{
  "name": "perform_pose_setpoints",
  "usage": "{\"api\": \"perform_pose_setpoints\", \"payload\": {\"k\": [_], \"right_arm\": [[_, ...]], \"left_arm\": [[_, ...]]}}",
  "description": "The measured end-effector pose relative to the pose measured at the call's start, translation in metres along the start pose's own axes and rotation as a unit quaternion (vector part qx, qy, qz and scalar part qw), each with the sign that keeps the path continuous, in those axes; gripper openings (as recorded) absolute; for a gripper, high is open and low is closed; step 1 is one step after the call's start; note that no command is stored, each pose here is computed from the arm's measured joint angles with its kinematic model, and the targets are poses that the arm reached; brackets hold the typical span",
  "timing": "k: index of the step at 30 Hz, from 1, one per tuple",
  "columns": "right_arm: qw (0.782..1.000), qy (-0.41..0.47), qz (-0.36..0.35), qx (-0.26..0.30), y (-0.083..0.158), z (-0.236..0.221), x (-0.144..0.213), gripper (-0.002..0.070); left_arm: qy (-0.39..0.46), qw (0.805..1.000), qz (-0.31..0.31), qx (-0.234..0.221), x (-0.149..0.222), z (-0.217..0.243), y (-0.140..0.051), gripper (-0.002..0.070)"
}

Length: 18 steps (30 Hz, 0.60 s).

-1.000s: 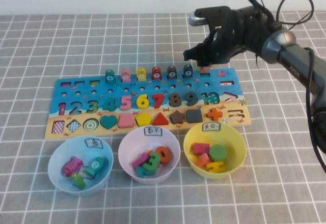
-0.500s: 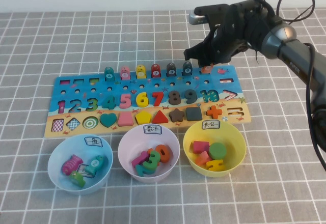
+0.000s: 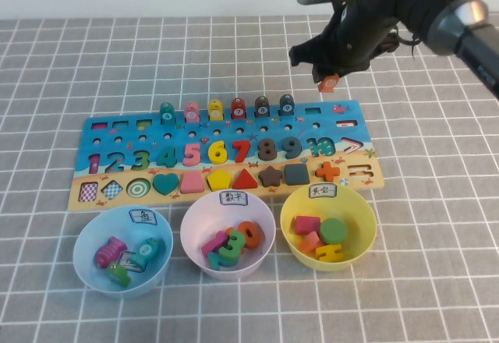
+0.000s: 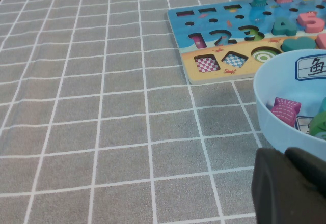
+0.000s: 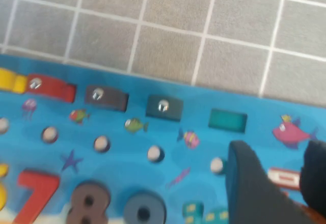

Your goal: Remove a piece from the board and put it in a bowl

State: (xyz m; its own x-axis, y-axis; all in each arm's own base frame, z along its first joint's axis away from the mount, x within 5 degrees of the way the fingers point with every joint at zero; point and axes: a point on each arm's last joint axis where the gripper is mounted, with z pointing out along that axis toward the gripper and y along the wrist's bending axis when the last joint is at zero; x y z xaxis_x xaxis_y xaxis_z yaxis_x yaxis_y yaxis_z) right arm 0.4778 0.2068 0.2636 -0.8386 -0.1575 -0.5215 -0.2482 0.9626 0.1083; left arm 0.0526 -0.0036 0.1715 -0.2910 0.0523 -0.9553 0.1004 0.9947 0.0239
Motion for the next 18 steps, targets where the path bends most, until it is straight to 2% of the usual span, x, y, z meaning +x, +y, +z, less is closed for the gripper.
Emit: {"api": "perform_pose_setpoints", "payload": {"k": [9,18], "right_arm": [[1.000,0.007,-0.014,-0.015,0.019,-0.047,0.013,0.0196],[0.996,-0.051,-0.044,-0.053,0.043,-0.093,0.068,0.0196]], "left_arm": [[0.000,1.000,0.000,0.000,0.000,0.000,0.000,-0.0001],[0.000,1.000,0.000,0.000,0.000,0.000,0.000,-0.0001]]}}
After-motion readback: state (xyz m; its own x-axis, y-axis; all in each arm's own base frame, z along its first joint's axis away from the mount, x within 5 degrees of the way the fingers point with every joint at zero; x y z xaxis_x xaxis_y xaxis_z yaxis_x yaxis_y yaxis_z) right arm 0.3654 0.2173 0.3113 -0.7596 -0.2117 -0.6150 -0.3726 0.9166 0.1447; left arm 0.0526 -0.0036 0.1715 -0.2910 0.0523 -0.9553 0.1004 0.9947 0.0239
